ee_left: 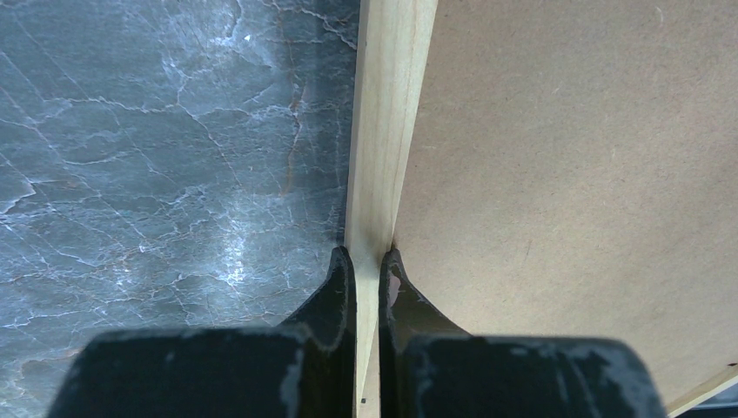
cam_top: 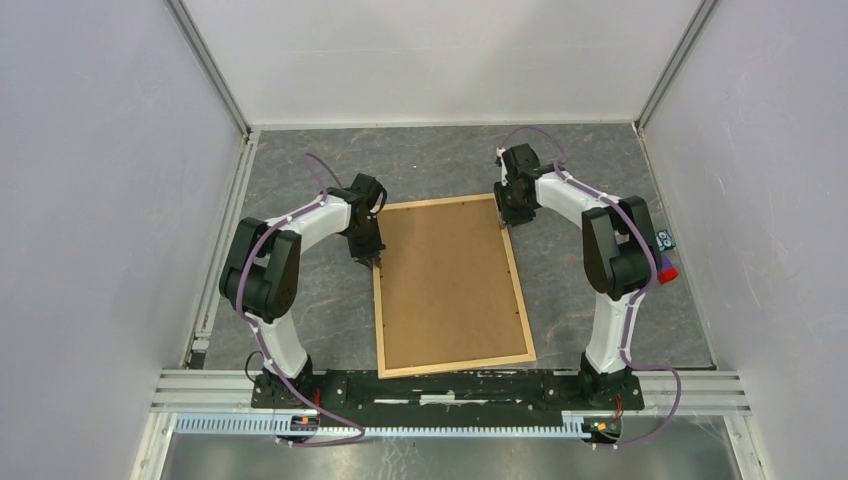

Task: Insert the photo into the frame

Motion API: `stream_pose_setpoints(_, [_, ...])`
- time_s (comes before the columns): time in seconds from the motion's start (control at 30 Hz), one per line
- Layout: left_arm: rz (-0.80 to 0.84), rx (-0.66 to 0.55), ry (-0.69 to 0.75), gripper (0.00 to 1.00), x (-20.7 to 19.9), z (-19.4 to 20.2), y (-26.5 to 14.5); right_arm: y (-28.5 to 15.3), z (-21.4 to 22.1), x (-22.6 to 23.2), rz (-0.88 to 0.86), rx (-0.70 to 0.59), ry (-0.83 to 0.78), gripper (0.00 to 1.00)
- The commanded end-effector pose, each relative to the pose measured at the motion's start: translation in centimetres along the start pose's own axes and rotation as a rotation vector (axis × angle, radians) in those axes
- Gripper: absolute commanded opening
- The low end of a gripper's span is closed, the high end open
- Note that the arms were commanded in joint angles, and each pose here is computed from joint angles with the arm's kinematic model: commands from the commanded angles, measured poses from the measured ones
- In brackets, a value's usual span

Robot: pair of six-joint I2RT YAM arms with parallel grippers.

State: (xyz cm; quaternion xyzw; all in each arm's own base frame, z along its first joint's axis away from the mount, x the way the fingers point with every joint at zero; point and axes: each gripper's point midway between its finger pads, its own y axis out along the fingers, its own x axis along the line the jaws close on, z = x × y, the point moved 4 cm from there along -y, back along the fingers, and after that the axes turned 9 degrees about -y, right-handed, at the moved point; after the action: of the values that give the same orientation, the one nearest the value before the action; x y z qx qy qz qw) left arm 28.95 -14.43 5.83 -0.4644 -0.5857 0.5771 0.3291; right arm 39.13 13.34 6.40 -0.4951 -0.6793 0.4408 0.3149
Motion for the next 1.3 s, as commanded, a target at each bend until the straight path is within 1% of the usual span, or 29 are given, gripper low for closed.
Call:
stream_pose_setpoints(0.0, [-0.036,0.003,-0.001,0.02,0.1,0.2,2.0,1.1,0.7,-1.1,0.073,0.047,0.000,0.38])
stream_pose_setpoints(0.13, [-0.037,0.004,0.002,0.02,0.1,0.2,2.1,1.5,1.4,-2.1,0.145,0.080,0.001,0.38])
stream_pose_setpoints(0.23, [-0.038,0.005,0.002,0.02,0.2,0.2,2.1,1.8,1.8,-2.1,0.151,0.093,0.001,0.38])
stream_pose_setpoints(0.37, [-0.040,0.007,0.006,0.02,0.2,0.3,2.0,2.5,2.2,-1.8,0.129,0.109,0.000,0.38])
stream_pose_setpoints(0.67, [-0.063,-0.012,0.023,0.02,0.3,0.1,2.0,3.9,2.6,-0.6,0.022,0.136,0.005,0.40])
stream_pose_setpoints(0.73, [-0.062,-0.010,0.026,0.02,0.2,0.2,2.1,4.1,2.6,0.1,-0.054,0.134,0.013,0.40])
stream_pose_setpoints(0.77, [-0.063,-0.008,0.025,0.02,0.2,0.2,2.1,4.0,2.3,1.1,-0.131,0.117,0.013,0.41])
stream_pose_setpoints(0.83, [-0.064,-0.009,0.027,0.02,0.2,0.2,2.1,2.9,1.2,2.9,-0.273,0.049,0.006,0.44])
stream_pose_setpoints(0.87, [-0.065,-0.009,0.026,0.02,0.2,0.2,2.1,1.9,0.3,3.4,-0.317,0.007,0.004,0.46])
stream_pose_setpoints(0.9, [-0.065,-0.009,0.026,0.02,0.2,0.2,2.2,1.1,-0.4,3.4,-0.319,-0.026,0.006,0.48])
stream_pose_setpoints(0.97, [-0.065,-0.009,0.028,0.02,0.3,0.2,2.1,-0.6,-1.6,2.3,-0.252,-0.074,0.008,0.51])
stream_pose_setpoints(1.07, [-0.065,-0.011,0.026,0.02,0.3,0.2,2.1,-2.4,-2.4,0.0,-0.097,-0.093,0.015,0.52])
stream_pose_setpoints(1.17, [-0.063,-0.010,0.028,0.02,0.2,0.2,2.1,-2.7,-2.1,-1.0,-0.021,-0.079,0.011,0.49])
stream_pose_setpoints(1.27, [-0.064,-0.009,0.028,0.02,0.2,0.3,2.1,-2.3,-1.8,-1.3,0.002,-0.064,0.007,0.44])
